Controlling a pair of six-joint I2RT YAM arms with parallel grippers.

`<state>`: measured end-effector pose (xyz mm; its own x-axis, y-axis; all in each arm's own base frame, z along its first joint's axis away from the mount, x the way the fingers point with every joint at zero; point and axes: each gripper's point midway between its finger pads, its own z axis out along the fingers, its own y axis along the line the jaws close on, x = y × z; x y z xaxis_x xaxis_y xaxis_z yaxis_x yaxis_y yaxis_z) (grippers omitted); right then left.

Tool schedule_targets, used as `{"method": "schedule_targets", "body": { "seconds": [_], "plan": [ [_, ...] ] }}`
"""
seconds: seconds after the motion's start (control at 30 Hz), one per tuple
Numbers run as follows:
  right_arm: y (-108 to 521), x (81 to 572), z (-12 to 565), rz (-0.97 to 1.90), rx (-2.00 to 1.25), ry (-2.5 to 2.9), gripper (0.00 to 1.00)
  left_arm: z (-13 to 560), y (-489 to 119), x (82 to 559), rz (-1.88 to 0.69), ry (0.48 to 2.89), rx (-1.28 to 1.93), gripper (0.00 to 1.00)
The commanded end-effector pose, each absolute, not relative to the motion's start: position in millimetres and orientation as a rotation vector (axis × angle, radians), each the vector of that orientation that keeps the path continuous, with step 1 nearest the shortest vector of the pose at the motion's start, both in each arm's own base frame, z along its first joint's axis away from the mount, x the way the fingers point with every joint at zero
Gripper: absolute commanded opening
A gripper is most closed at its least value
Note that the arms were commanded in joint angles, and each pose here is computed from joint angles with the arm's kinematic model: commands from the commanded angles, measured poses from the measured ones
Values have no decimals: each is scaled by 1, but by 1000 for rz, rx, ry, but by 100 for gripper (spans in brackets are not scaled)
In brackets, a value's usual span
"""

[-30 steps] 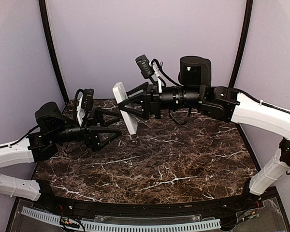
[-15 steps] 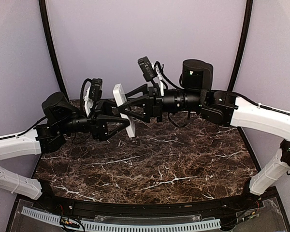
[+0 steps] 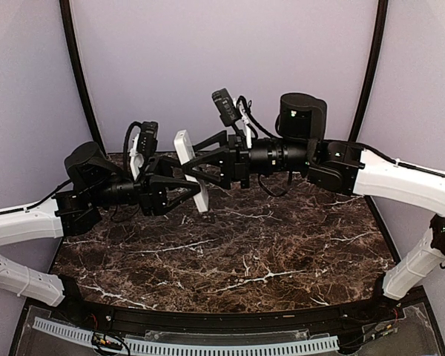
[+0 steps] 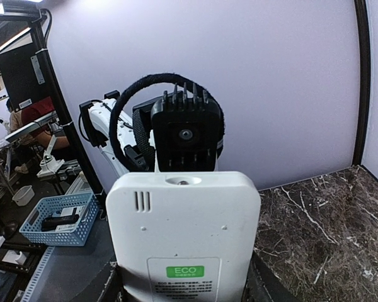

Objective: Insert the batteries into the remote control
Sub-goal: Pass from the right arm to the left, then place the remote control at the center of the board.

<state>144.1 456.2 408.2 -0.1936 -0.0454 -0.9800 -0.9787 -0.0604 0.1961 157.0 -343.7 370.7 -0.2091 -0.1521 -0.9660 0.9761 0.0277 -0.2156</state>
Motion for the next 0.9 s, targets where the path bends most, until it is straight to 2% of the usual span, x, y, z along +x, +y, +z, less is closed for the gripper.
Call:
{"method": "schedule_targets", "body": {
  "seconds": [0.0, 0.03, 0.07, 0.1, 0.13, 0.17, 0.33, 0.47, 0.5, 0.6, 0.87],
  "plan": [
    [449, 144, 421, 1369, -1163, 1312, 31, 385, -339, 154, -1386, 1244, 940, 15],
    [448, 145, 420, 1359, -1157, 1323, 40, 385, -338, 154, -1383, 1246, 939, 12],
    [448, 148, 419, 1344, -1148, 1335, 54, 381, -338, 156, -1376, 1269, 933, 8],
    [445, 150, 421, 1328, -1135, 1343, 71, 381, -337, 157, -1369, 1277, 925, 6],
    [443, 154, 421, 1302, -1115, 1359, 94, 375, -337, 162, -1349, 1322, 905, 2],
    [439, 158, 422, 1273, -1091, 1371, 98, 373, -336, 165, -1333, 1347, 890, 1],
    [407, 192, 417, 1069, -890, 1496, 99, 313, -326, 210, -1079, 1734, 737, 0],
    [375, 226, 396, 850, -721, 1657, 99, 231, -291, 255, -628, 2162, 564, 0],
    [373, 228, 390, 828, -715, 1684, 99, 205, -279, 261, -467, 2279, 565, 0],
    [373, 225, 378, 832, -725, 1738, 99, 151, -269, 264, -218, 2491, 657, 0],
    [378, 223, 360, 830, -760, 1811, 99, 89, -282, 250, -171, 2714, 827, 0]
  ]
}}
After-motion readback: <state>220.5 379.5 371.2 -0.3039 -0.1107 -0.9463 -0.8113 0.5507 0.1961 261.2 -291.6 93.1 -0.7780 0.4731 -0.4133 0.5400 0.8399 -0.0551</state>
